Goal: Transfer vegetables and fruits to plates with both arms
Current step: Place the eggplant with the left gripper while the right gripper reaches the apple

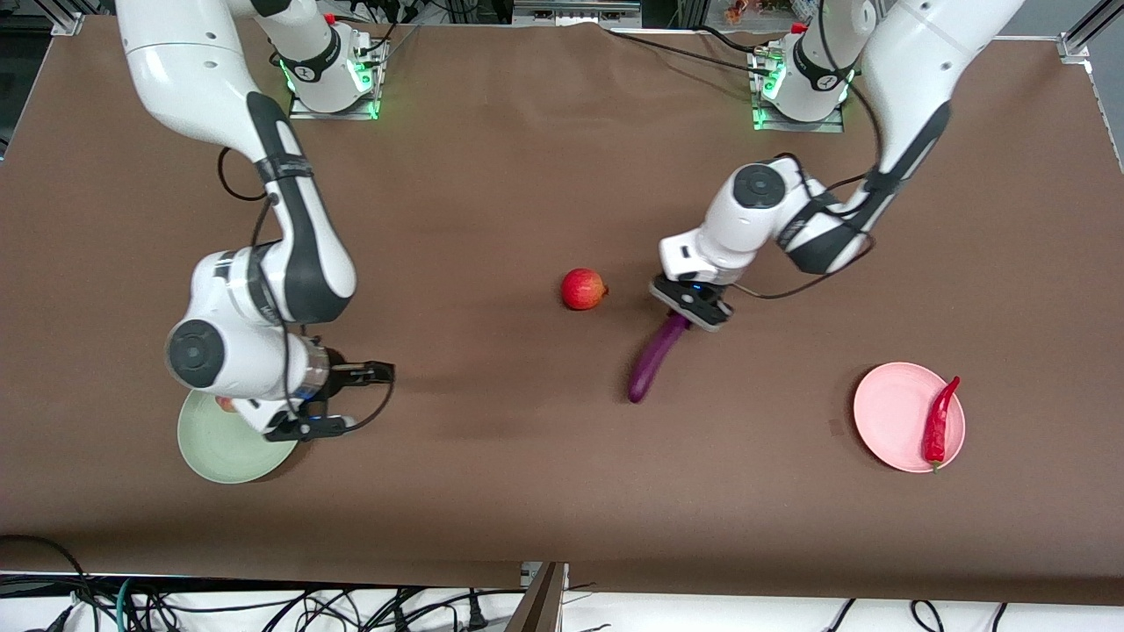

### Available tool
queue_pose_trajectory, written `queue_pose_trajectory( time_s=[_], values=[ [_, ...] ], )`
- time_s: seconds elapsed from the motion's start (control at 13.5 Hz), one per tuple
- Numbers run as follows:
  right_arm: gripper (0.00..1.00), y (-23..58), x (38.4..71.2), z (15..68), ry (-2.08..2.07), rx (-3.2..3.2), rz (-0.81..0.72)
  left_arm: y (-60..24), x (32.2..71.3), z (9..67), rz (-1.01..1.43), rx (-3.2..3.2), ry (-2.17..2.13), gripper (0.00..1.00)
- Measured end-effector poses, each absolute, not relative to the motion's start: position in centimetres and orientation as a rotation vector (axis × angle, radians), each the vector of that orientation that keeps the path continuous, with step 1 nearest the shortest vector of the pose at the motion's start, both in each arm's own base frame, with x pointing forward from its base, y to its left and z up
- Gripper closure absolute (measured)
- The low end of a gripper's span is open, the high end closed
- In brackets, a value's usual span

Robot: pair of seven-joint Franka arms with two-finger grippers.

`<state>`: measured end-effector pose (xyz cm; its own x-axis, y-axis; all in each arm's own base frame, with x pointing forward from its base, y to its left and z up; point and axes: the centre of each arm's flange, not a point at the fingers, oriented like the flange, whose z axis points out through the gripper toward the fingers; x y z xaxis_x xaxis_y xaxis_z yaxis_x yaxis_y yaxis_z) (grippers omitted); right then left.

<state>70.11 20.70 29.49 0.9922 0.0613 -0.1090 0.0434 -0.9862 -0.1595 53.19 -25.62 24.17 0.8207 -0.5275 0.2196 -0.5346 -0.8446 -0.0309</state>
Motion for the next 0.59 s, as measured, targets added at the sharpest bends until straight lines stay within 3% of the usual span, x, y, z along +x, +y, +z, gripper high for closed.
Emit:
queue_pose_trajectory(
  time_s=[0.22,0.59],
  values=[
    [0.00,27.8,67.8,29.5,0.006,-2.979,0.186,-18.4,56.2,26.5,0.383,3.056,-0.681,0.67],
    [0.00,43.2,61.4,28.3,0.227,-2.968,0.011,-6.9,59.8,27.8,0.328,3.186,-0.394,0.67]
  ],
)
